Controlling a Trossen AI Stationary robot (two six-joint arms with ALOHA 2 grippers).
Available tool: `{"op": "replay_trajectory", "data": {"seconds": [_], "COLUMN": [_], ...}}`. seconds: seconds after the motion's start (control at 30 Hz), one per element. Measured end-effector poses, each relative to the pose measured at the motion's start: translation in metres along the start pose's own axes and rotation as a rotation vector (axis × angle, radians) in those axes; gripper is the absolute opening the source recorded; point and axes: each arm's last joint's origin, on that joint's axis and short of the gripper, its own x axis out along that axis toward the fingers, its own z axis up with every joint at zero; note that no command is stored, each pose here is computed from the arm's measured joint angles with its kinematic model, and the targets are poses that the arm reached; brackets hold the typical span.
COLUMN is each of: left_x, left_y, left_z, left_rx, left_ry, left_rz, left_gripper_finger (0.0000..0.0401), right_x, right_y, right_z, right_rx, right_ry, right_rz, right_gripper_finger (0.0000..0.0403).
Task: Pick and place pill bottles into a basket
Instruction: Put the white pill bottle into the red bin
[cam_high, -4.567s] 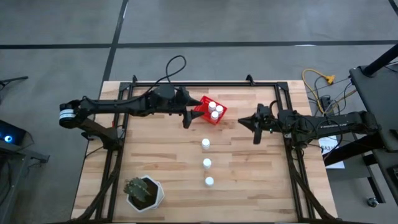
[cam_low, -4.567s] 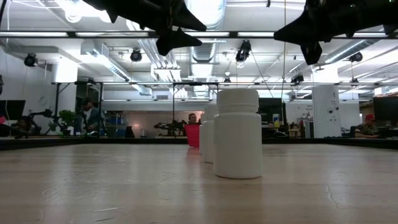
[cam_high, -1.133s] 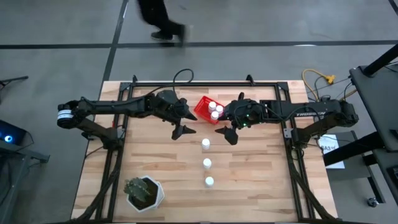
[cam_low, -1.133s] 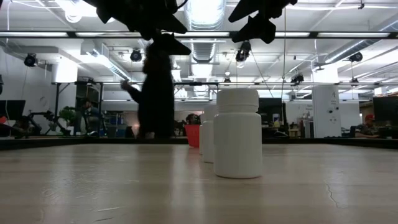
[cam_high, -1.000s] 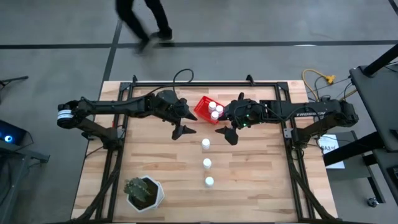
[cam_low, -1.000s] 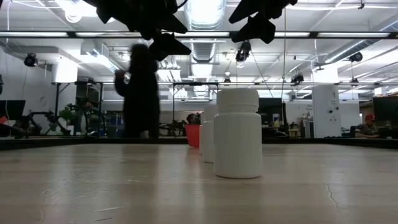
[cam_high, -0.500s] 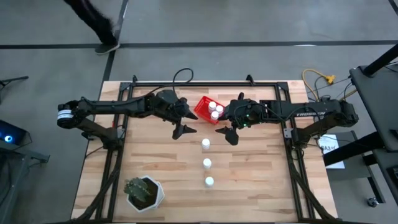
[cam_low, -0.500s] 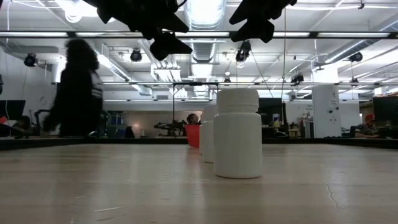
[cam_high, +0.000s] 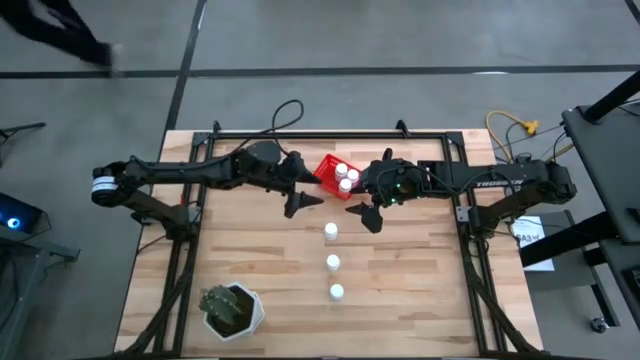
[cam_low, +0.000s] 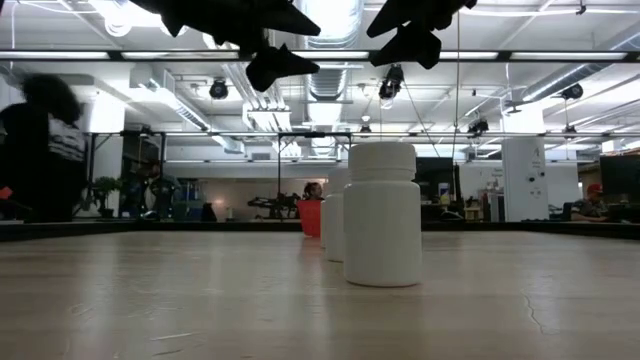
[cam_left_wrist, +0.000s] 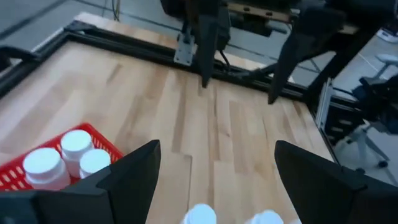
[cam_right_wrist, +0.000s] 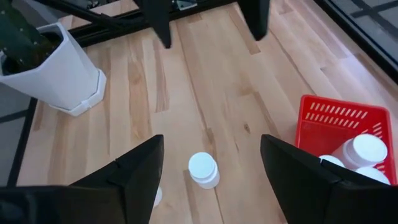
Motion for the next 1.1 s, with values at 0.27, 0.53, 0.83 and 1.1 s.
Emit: {"op": "replay_trajectory", "data": {"seconds": [0.27,0.53,0.83,1.1], "left_x": [-0.017,-0.045,-0.065,-0.058], "left_y": [-0.005,-0.005,0.001,0.005], "left_z": [0.012,-0.007,-0.056,-0.066], "left_rx": [0.039,-0.037,-0.111,-0.118], "left_ry": [-0.097,-0.351,-0.429,-0.39], "left_rz": [0.058,0.124,0.152,0.167], "left_gripper_finger": [0.0297,0.0297,0.0297,0.0297], "right_x": [0.009,0.015,0.009,0.006], "right_y": [-0.003,-0.006,-0.015,-0.023], "right_z": [-0.01,-0.022,-0.021,-0.015], "right_rx": [0.023,0.107,0.108,0.061], "right_ry": [-0.036,-0.221,-0.25,-0.274], "right_rz": [0.012,0.081,0.06,0.029], "right_gripper_finger": [0.0247,0.0242,0.0238,0.0237]}}
